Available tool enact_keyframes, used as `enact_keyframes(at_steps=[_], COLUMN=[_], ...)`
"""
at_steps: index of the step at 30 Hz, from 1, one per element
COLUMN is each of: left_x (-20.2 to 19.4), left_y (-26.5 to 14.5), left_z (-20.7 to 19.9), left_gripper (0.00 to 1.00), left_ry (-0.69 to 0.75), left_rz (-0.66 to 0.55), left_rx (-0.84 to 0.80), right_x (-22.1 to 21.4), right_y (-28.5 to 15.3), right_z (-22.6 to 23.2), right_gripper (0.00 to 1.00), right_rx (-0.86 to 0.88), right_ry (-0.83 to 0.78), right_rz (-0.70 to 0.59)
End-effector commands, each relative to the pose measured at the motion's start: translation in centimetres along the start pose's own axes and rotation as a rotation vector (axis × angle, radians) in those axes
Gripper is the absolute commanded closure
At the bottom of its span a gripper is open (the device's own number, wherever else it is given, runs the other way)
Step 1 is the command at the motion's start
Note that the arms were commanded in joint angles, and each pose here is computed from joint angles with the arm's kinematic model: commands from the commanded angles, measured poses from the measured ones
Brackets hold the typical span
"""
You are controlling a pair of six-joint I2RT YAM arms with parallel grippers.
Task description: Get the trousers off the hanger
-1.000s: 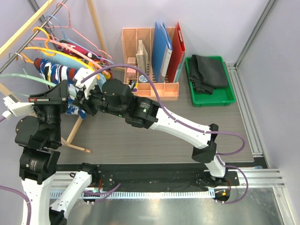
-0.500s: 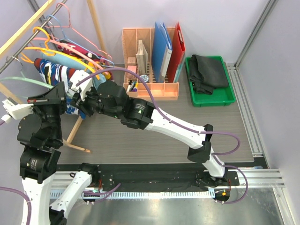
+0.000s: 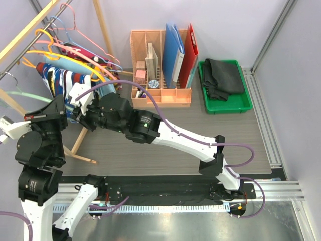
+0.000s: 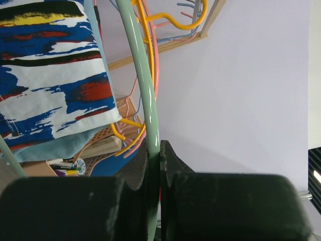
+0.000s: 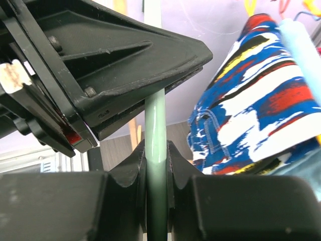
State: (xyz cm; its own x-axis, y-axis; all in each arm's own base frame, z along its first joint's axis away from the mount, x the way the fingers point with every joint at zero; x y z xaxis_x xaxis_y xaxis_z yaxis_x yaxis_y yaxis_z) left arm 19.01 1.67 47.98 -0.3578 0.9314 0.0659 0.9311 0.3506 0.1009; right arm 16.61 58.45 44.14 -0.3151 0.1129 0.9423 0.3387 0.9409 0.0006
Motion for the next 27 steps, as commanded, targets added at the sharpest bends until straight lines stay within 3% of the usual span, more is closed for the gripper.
enact_keyframes(at_steps=[1,4,6,10,12,19,22,27], left_x=[3.6,3.7,3.9,4.2,4.5,4.5,4.0,2.5], left_y=[-0.5,-1.2,-1.7,-2.6,-3.3,-5.9,-6.7,-8.8], left_z=[1.8,1.8,1.7,2.3,2.3,1.9,2.0,2.3], left_gripper=[0.99,0.93,0.86,0.61,0.52,0.31,0.25,0.19], left_ry=[0.005,-0.005,0.004,0.026,0.043,0.121,0.168,0.197], left_rz=[-0.184,-0.169,-0.161,-0.144,-0.132,-0.033,0.027,0.180], left_rx=[0.055,0.043,0.031,0.028,0.014,-0.004,0.003,-0.009], right_x=[3.4,3.2,3.2,3.3,2.5,2.1,0.6,-1.4], right_y=[-1.3,-1.5,-1.9,-2.6,-2.9,-5.8,-6.8,-10.7], right_z=[-1.6,-1.2,-1.0,-0.9,-0.7,-1.2,-0.9,-0.5], right_gripper=[0.99,0.93,0.81,0.55,0.49,0.11,0.01,0.01], right_rx=[-0.062,-0.060,-0.057,-0.065,-0.064,-0.086,-0.081,-0.071], right_ry=[0.027,0.034,0.036,0.081,0.094,0.176,0.195,0.244], right_rz=[-0.081,-0.069,-0.063,-0.050,-0.023,0.052,0.115,0.202])
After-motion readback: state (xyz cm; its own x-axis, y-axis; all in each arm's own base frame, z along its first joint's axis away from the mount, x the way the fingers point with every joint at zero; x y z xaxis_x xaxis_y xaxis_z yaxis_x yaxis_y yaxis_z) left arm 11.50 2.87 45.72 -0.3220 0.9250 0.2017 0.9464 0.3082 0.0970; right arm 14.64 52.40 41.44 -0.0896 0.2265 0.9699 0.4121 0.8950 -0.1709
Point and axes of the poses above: each gripper's point midway between its finger pads, its own y axis out along the fingers, its own z axis along the line the jaws close on, x = y × z, the point moved 1 cm from there along -y, back along the fingers, and after that the axes turned 15 degrees about -y, right-handed, at the moved point
